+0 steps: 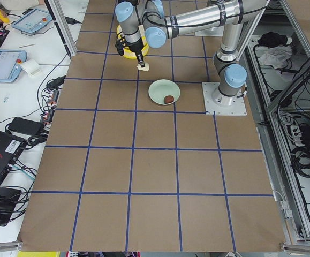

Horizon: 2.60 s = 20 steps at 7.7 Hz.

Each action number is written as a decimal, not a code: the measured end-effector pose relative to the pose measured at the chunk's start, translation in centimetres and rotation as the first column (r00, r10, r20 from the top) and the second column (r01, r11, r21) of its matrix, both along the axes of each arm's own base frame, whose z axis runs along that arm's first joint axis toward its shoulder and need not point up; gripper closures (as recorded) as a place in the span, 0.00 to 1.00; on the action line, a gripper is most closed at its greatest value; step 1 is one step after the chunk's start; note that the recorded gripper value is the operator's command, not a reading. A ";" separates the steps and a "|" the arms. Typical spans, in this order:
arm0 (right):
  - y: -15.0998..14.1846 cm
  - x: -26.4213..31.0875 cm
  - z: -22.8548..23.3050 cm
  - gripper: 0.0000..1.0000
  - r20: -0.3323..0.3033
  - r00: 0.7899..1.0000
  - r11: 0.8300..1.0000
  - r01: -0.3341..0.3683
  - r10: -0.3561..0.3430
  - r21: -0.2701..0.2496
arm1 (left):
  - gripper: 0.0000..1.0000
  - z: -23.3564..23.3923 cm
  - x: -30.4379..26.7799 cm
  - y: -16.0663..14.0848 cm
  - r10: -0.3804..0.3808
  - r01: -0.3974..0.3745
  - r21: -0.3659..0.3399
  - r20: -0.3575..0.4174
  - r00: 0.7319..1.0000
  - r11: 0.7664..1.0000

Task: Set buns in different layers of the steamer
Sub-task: 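Grip the top steamer tier rim with the right gripper and lift it aside, then carry the white bun into the lower steamer tier and release it with the left gripper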

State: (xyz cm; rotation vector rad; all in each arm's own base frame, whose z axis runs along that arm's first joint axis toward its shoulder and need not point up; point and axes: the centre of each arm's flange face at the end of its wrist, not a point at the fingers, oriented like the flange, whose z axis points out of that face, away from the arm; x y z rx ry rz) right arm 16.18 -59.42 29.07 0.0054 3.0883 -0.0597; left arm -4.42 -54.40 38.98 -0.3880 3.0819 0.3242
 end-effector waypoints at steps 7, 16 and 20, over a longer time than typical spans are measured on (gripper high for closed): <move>-1.1 -18.3 6.1 1.00 -0.015 0.998 0.997 -0.063 0.064 0.034 | 1.00 1.0 -11.8 -1.5 -0.101 0.070 -0.246 -0.115 0.988 0.967; 0.3 -29.4 5.5 1.00 -0.069 0.992 0.993 -0.103 0.107 0.057 | 0.76 -9.0 -28.1 -3.8 -0.260 0.122 -0.356 -0.369 0.893 0.926; 0.3 -29.4 5.3 1.00 -0.066 0.992 0.993 -0.104 0.108 0.058 | 0.31 -11.2 -29.1 -4.2 -0.266 0.126 -0.347 -0.392 0.881 0.929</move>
